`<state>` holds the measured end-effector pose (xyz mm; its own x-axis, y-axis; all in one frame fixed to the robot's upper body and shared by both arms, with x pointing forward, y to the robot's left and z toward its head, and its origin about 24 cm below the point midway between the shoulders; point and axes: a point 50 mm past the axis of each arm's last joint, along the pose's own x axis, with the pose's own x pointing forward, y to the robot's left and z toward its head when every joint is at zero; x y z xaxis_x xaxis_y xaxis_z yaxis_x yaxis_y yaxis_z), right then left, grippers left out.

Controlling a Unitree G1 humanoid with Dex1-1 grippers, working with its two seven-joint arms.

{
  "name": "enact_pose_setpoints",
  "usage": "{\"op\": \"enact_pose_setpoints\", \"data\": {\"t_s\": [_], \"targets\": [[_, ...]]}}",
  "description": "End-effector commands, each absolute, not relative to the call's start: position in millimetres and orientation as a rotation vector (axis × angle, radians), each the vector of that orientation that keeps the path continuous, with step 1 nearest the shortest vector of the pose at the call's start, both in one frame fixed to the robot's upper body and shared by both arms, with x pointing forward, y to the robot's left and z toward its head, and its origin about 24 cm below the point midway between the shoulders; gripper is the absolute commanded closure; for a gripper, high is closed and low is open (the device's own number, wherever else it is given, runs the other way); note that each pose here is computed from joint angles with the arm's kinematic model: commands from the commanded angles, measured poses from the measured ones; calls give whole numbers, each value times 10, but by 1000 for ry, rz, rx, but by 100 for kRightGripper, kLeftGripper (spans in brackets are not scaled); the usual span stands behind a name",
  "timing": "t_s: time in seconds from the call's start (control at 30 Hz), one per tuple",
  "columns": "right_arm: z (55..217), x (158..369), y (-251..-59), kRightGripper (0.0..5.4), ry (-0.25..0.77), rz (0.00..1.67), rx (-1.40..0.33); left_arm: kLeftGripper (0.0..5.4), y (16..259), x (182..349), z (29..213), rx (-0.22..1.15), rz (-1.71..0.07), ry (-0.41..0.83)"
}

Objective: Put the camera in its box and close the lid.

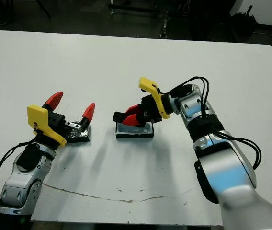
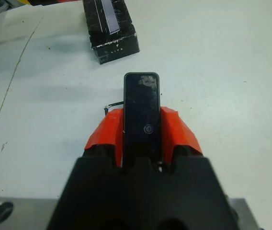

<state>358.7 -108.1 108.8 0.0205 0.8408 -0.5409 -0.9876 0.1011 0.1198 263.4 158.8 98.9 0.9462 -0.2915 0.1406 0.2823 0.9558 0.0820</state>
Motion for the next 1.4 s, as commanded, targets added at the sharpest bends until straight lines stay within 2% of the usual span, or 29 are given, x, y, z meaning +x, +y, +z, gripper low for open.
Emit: {"op": "enact_pose_setpoints", "data": {"t_s": [0.03,0.43,0.6,1.4], "targets": [[1038,3568,-1072,372,567,1472,-324,0,1620,2613,936,57,-281,-125],[954,3537,-1061,372,578,1469,-419,0,1621,2603,927,66,-280,-123],[968,3547,-1096,372,585,1455,-478,0,1619,2604,928,62,-281,-124],[829,3506,-1355,372,636,1426,-453,0,1622,2599,925,75,-271,-126]]}}
